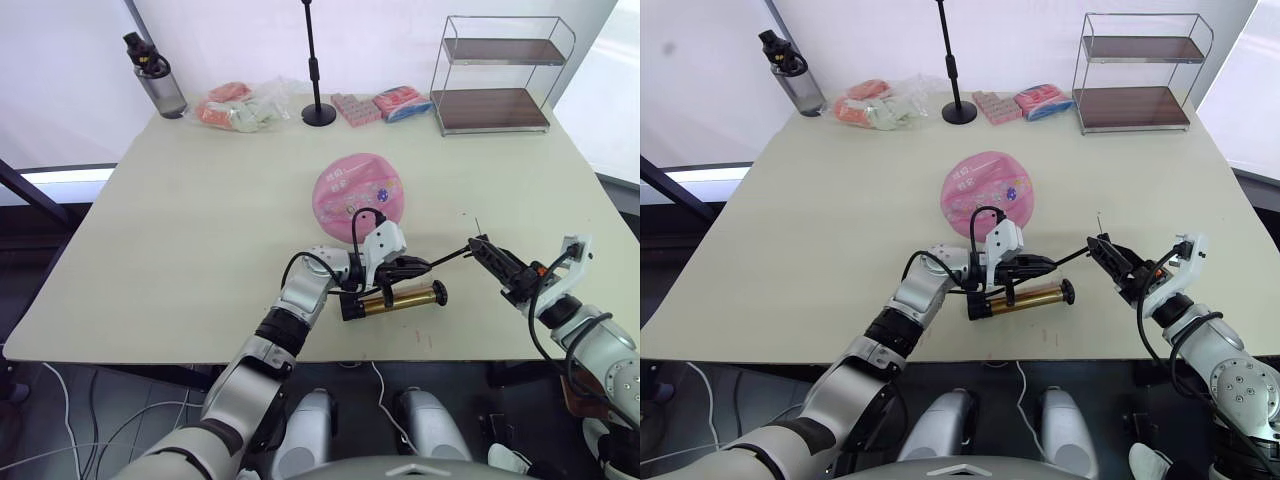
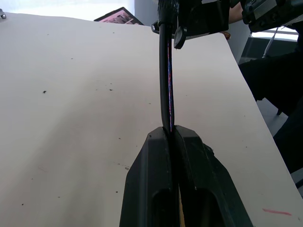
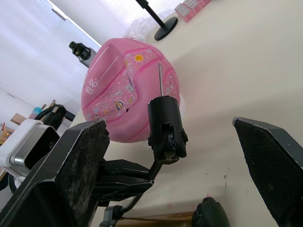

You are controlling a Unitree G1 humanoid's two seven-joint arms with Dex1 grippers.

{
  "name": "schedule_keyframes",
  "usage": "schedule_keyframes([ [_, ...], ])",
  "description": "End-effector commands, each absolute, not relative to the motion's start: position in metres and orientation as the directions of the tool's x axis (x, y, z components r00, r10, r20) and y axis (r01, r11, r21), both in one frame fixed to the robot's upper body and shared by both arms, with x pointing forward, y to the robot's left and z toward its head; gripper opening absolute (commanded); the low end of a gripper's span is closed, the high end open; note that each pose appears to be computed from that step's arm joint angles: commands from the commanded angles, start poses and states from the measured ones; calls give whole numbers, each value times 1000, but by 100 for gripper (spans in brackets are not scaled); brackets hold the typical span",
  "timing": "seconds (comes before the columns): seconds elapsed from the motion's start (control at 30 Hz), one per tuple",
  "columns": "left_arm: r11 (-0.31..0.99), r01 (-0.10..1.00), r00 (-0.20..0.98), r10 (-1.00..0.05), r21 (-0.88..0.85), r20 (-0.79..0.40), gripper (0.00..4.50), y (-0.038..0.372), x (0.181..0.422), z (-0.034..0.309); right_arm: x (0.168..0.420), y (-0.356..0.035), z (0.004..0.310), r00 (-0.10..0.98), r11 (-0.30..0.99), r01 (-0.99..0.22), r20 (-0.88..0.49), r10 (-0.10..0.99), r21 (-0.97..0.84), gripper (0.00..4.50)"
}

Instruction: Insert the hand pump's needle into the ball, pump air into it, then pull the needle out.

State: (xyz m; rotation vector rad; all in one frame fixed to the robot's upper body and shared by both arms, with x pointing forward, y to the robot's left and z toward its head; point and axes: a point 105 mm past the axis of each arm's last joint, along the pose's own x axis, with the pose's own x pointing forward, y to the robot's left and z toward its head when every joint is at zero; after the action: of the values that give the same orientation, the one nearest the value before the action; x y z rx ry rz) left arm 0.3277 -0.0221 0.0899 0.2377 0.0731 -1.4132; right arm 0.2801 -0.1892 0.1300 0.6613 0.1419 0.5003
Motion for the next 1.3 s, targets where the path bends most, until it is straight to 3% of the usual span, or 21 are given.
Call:
schedule_keyframes([
  [0.03, 124, 980, 148, -976, 154, -158, 0, -26, 325, 100, 279, -190, 140, 867, 677, -430, 66, 493, 597, 378],
  [0.17, 122, 980, 146, -977, 154, -158, 0, -27, 325, 100, 279, -191, 138, 870, 683, -426, 61, 490, 593, 177],
  [0.3, 116, 981, 141, -977, 158, -158, 0, -27, 324, 101, 279, -191, 138, 871, 686, -424, 59, 487, 591, 36],
  [0.73, 117, 986, 134, -980, 119, -147, 0, -25, 323, 101, 277, -186, 141, 854, 693, -459, 62, 516, 556, 32],
  [0.83, 138, 977, 163, -975, 163, -153, 107, -22, 326, 104, 277, -186, 144, 843, 715, -483, 49, 535, 505, 32],
  [0.93, 163, 966, 192, -972, 200, -136, 242, -17, 330, 110, 275, -184, 149, 829, 742, -519, 40, 558, 424, 32],
  [1.03, 102, 924, 189, -960, 370, -208, 366, -6, 328, 107, 276, -180, 153, 825, 770, -540, 30, 565, 341, 32],
  [1.1, 141, 920, 212, -964, 365, -161, 442, 2, 330, 118, 276, -174, 157, 822, 787, -554, 25, 570, 274, 32],
  [1.3, 259, 881, 316, -945, 395, -86, 448, 36, 339, 147, 275, -159, 153, 798, 800, -596, -56, 600, 67, 32],
])
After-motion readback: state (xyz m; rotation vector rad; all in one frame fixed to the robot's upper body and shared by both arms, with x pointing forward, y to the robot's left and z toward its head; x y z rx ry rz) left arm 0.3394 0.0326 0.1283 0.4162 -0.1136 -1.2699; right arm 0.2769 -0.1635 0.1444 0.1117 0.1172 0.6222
